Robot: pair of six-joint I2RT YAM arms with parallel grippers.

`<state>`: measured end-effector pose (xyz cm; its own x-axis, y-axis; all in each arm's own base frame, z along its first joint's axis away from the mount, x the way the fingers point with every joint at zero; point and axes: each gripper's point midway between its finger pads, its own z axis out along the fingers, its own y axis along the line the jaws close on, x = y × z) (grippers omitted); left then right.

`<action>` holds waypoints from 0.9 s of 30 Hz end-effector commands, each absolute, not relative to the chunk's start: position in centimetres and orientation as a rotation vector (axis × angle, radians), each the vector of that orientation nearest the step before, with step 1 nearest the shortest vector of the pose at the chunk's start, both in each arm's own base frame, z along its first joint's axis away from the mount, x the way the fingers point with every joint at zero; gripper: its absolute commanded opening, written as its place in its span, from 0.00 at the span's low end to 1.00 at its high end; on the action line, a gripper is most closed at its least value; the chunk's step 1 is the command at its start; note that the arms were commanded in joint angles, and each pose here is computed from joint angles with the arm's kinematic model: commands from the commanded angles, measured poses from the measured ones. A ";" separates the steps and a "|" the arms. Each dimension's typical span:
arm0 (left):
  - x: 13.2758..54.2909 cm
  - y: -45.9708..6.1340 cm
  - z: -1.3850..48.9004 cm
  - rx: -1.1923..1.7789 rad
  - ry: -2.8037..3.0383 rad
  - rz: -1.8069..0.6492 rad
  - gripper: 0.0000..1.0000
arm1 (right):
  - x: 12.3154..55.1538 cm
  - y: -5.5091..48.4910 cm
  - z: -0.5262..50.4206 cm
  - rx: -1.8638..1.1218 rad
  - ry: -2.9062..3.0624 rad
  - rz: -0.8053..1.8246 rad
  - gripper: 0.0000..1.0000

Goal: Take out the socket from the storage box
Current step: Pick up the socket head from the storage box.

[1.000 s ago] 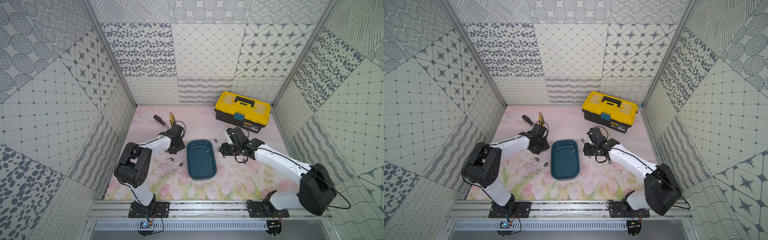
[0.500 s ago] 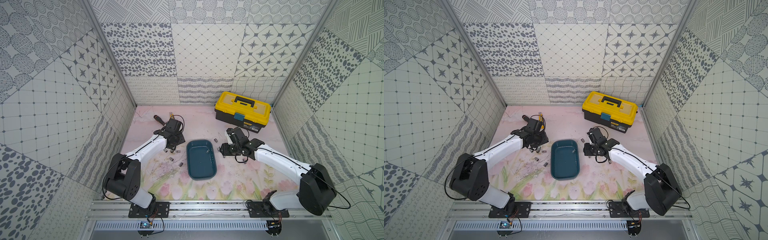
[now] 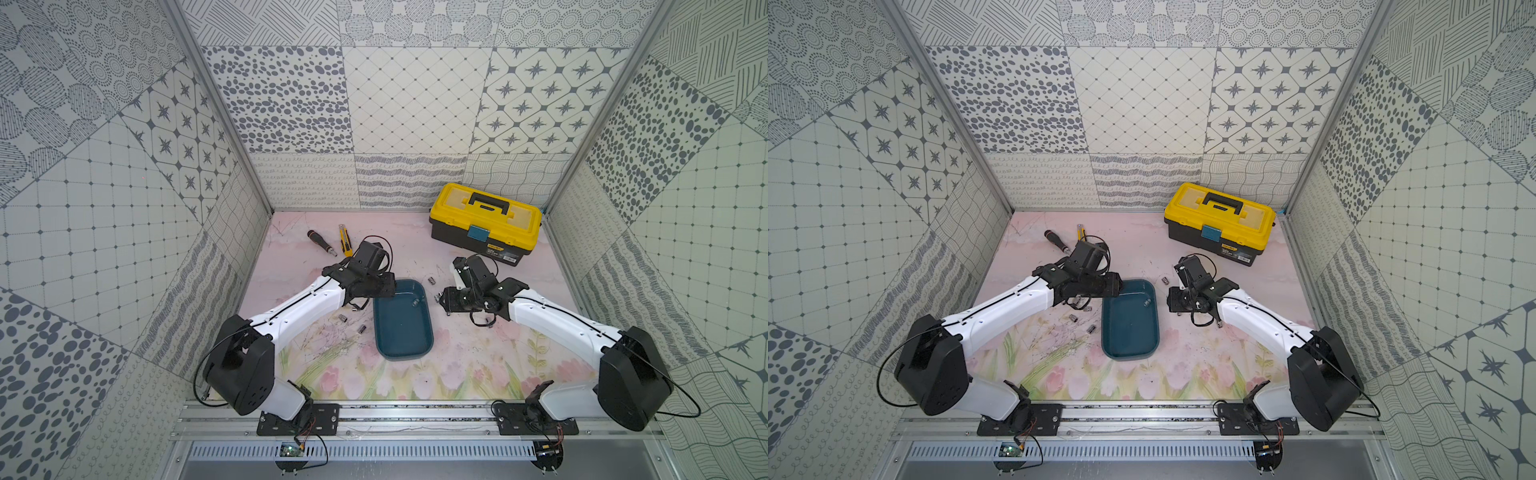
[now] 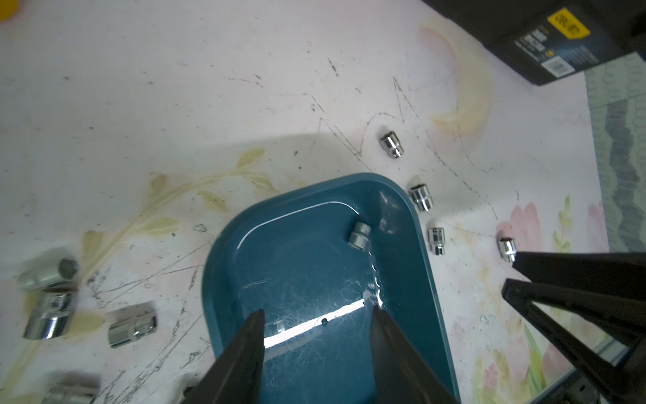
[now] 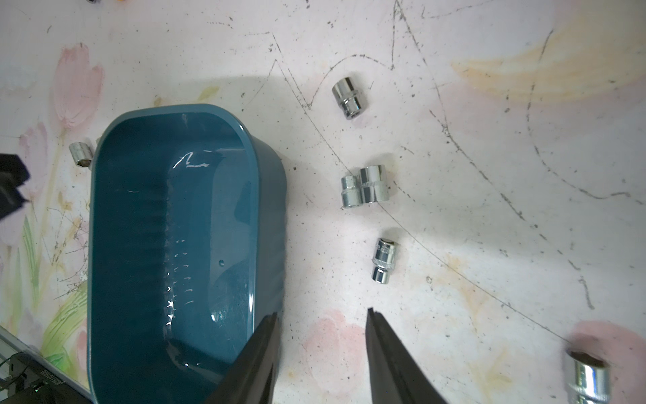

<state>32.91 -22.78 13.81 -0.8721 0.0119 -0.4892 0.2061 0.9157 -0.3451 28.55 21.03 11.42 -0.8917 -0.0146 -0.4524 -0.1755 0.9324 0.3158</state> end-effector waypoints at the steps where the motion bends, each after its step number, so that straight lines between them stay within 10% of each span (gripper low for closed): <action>1: 30.8 -27.0 12.6 0.479 2.558 -0.662 0.53 | 28.9 21.0 11.5 -0.130 2.615 0.490 0.46; 27: 33.5 -30.9 5.1 0.717 2.393 -0.446 0.58 | 28.8 20.9 11.4 -0.145 2.613 0.483 0.46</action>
